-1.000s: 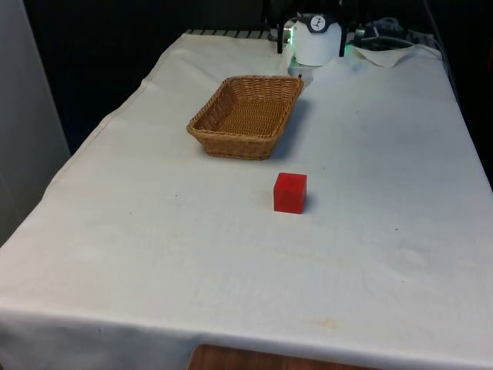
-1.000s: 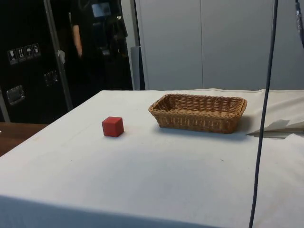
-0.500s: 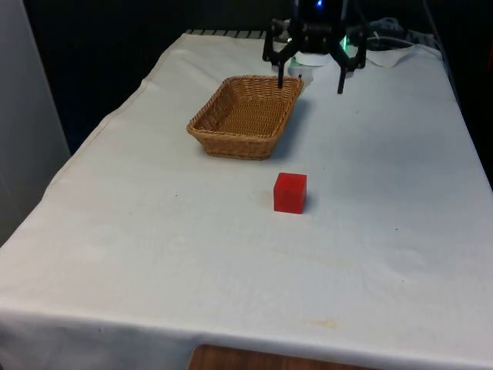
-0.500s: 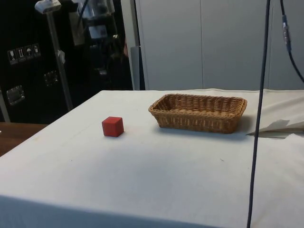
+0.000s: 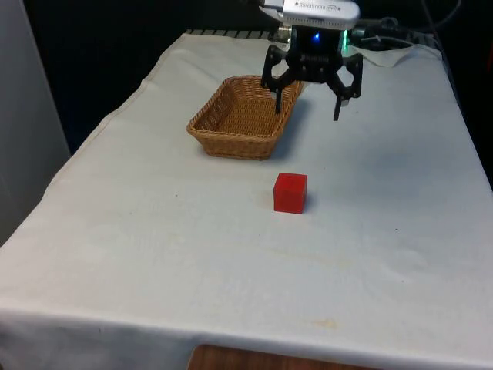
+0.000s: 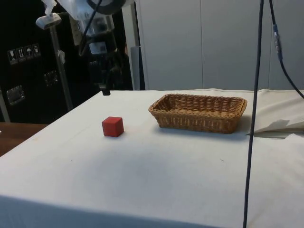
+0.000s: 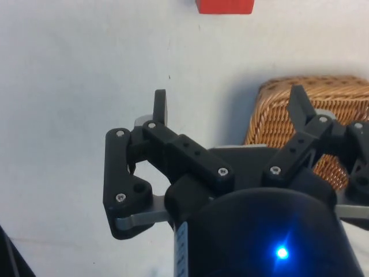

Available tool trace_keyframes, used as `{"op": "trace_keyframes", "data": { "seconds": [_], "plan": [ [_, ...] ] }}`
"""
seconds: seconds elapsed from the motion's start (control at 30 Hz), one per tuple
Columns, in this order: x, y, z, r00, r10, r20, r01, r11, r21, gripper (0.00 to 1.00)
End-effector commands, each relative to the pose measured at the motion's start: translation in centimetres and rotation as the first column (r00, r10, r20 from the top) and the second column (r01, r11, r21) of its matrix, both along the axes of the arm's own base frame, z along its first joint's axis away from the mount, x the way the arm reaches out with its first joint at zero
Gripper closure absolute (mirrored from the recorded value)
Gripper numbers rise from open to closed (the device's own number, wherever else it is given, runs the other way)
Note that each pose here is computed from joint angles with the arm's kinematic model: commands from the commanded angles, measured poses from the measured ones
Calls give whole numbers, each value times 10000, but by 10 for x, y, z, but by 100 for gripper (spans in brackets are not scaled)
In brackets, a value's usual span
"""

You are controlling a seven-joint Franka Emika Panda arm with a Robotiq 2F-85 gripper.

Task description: Pick up the cube and place it into the basket.

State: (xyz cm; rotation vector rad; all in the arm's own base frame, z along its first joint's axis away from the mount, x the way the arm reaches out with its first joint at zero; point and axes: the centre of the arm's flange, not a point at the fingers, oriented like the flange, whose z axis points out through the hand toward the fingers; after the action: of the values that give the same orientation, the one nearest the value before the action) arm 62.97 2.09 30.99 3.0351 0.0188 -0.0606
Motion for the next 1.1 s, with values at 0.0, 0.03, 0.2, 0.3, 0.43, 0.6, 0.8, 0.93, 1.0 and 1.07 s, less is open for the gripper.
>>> {"op": "trace_keyframes", "data": {
  "seconds": [0.0,0.03,0.2,0.3,0.43,0.6,0.8,0.93,1.0,1.07],
  "plan": [
    [0,0,2,10000,-12,84,13,10000,-35,0],
    [0,0,1,10000,-21,64,21,10000,-28,0],
    [1,2,-1,10000,-7,26,7,10000,-30,0],
    [3,2,-8,10000,3,8,-3,10000,-32,0],
    [3,1,-13,10000,33,-2,-33,10000,-56,0],
    [10,-2,-34,9999,7,135,-6,9999,-114,0],
    [11,-7,-49,9994,-76,327,80,9999,-119,0],
    [10,-9,-58,9987,-135,495,140,9998,-103,0],
    [10,-10,-62,9982,-175,580,180,9998,-79,0],
    [10,-11,-63,9984,-159,535,166,9998,-128,0]
  ]
}}
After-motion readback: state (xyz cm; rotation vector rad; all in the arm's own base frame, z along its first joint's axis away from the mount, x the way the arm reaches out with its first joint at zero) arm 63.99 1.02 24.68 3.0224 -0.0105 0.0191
